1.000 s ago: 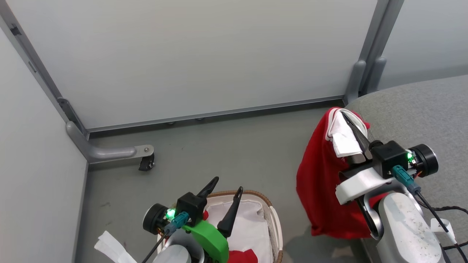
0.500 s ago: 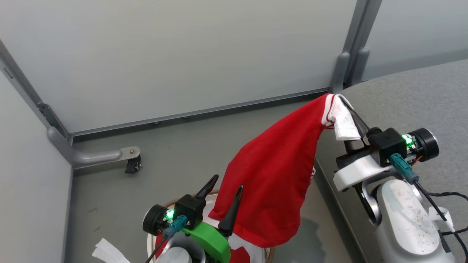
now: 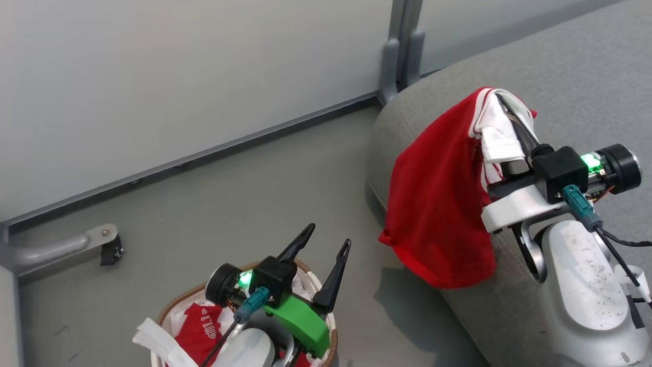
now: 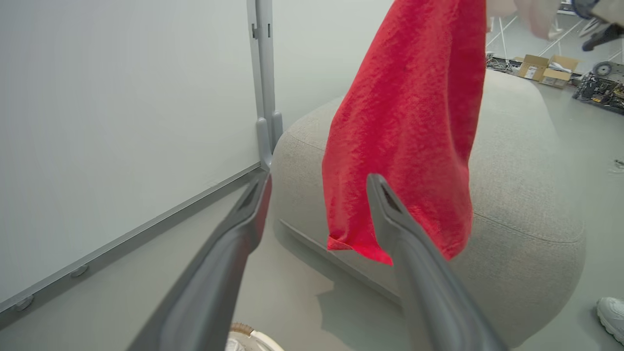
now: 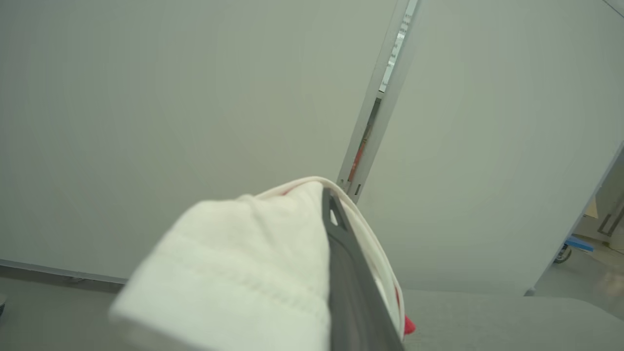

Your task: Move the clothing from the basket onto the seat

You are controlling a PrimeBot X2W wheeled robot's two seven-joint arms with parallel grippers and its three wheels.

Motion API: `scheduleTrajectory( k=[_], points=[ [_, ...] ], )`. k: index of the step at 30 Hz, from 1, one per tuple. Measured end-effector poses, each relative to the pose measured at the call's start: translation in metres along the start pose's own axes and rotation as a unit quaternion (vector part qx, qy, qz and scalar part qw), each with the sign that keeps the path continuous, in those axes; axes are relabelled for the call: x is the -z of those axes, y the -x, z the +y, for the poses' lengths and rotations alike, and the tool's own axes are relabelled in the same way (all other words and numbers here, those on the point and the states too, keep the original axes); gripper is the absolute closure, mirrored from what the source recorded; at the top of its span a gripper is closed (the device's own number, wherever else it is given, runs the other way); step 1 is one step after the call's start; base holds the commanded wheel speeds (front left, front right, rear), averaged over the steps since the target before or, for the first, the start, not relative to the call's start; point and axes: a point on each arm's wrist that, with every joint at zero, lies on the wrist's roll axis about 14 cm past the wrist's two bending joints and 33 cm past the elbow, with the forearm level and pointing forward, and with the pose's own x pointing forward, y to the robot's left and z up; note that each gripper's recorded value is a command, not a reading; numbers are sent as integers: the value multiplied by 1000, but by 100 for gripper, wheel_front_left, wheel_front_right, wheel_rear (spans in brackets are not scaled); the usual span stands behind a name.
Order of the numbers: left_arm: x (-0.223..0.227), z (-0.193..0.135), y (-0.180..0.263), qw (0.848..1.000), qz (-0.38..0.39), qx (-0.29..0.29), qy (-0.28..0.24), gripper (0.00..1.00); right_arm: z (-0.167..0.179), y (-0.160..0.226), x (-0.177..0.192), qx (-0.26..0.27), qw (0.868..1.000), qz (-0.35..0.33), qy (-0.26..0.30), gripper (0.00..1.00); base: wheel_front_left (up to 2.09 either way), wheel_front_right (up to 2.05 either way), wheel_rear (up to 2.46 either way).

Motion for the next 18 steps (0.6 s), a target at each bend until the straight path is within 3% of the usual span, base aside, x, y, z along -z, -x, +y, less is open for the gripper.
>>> scheduleTrajectory(
  k=[6, 11, 18],
  points=[
    [8, -19, -24, 999, 6, 50, 5, 0, -38, 11, 12, 45, 998, 24, 30, 100, 0, 0, 0],
    [20, -26, -37, 997, 15, 77, 14, 0, -50, 8, 24, 58, 996, 41, 45, 100, 0, 0, 0],
    [38, -24, -50, 995, 26, 97, 28, 0, -65, -24, 26, 66, 995, 34, 73, 100, 0, 0, 0]
  ],
)
